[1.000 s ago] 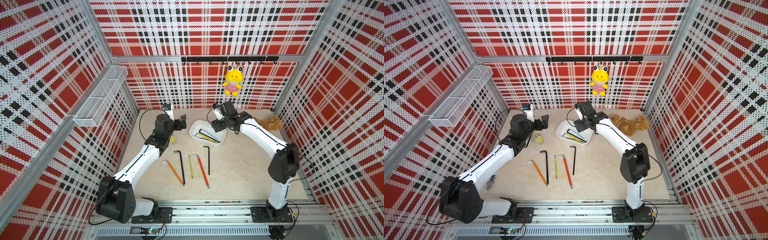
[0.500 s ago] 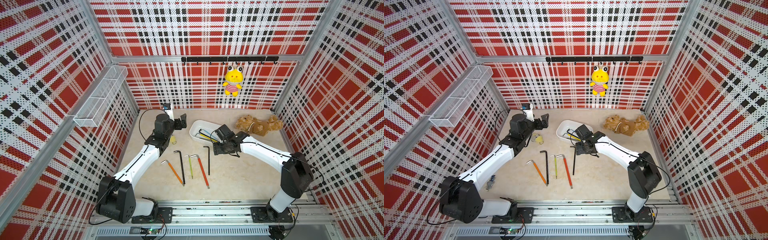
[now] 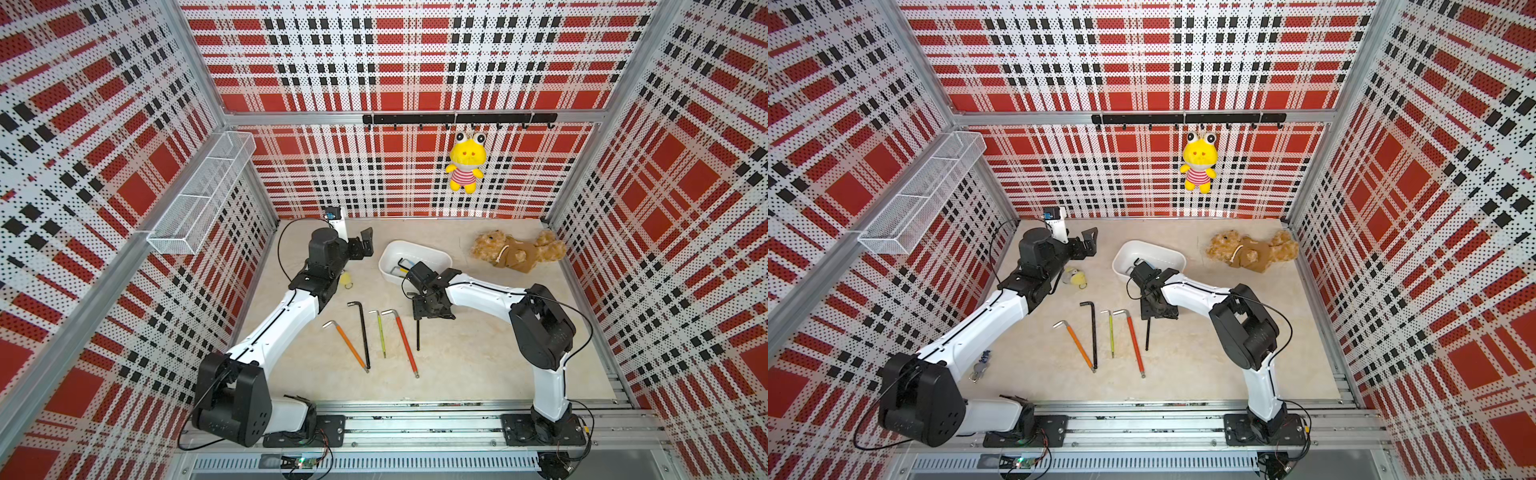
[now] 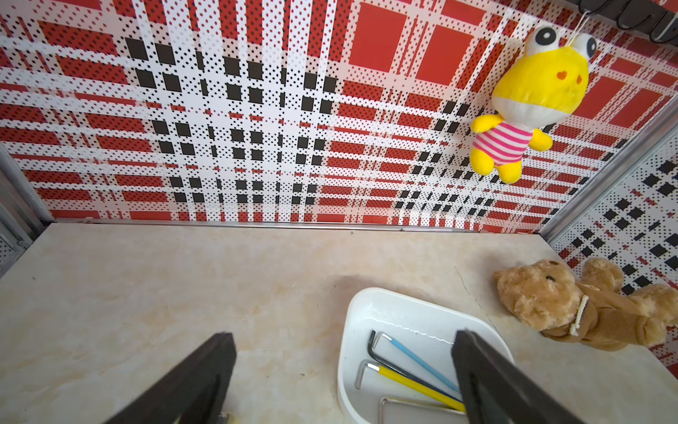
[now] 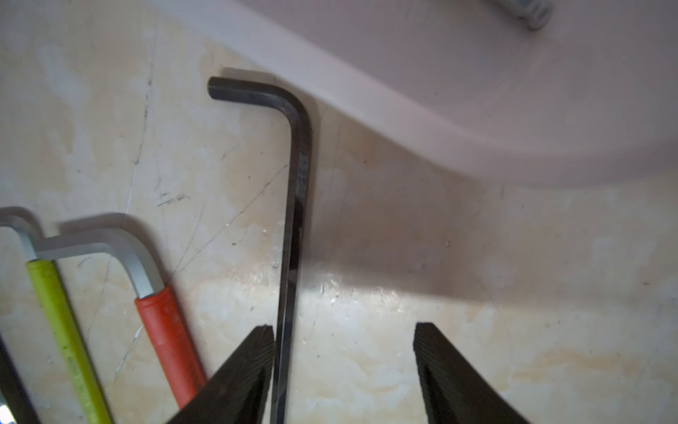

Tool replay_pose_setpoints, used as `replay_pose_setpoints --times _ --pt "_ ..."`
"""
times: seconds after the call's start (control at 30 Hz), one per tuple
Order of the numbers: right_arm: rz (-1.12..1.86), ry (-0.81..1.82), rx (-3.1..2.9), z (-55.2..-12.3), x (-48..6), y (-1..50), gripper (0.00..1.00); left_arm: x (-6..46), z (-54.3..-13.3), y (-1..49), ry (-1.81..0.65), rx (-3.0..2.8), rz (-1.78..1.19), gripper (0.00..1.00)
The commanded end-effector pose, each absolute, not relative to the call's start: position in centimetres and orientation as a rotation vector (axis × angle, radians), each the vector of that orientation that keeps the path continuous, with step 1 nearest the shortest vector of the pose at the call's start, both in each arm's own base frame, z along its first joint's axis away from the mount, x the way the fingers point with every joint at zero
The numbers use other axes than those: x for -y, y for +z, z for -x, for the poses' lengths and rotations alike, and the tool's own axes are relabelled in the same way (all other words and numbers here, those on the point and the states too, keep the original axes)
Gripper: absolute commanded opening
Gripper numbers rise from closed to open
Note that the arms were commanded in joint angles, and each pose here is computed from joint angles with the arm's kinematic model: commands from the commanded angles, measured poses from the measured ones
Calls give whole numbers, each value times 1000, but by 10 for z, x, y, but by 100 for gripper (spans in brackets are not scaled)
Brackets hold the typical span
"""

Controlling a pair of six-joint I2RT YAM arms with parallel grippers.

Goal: Put the hex key on the desktop into the storage box
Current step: Pick up the Allen key from the center of the board.

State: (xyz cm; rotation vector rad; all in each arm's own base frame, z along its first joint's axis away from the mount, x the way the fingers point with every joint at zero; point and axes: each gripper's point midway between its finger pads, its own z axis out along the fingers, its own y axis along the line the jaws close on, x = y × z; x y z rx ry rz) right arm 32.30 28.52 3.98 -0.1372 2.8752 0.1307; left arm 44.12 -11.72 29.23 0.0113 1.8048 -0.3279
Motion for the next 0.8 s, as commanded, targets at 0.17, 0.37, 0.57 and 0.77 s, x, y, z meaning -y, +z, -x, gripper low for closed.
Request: replay_pose_setpoints --times 0.17,0.37,0.57,0.77 --pt "147 137 -2870 -327 -300 35 60 115 -442 301 -340 -1776 -6 99" --pt "170 98 -2907 -324 -300 21 54 115 -441 302 -341 -1774 -6 99" --pt "184 91 -2912 -323 -305 17 52 114 -441 302 -337 -1774 -3 99" --pt "201 67 -2932 -317 -304 11 48 113 -440 301 -333 -1775 0 99"
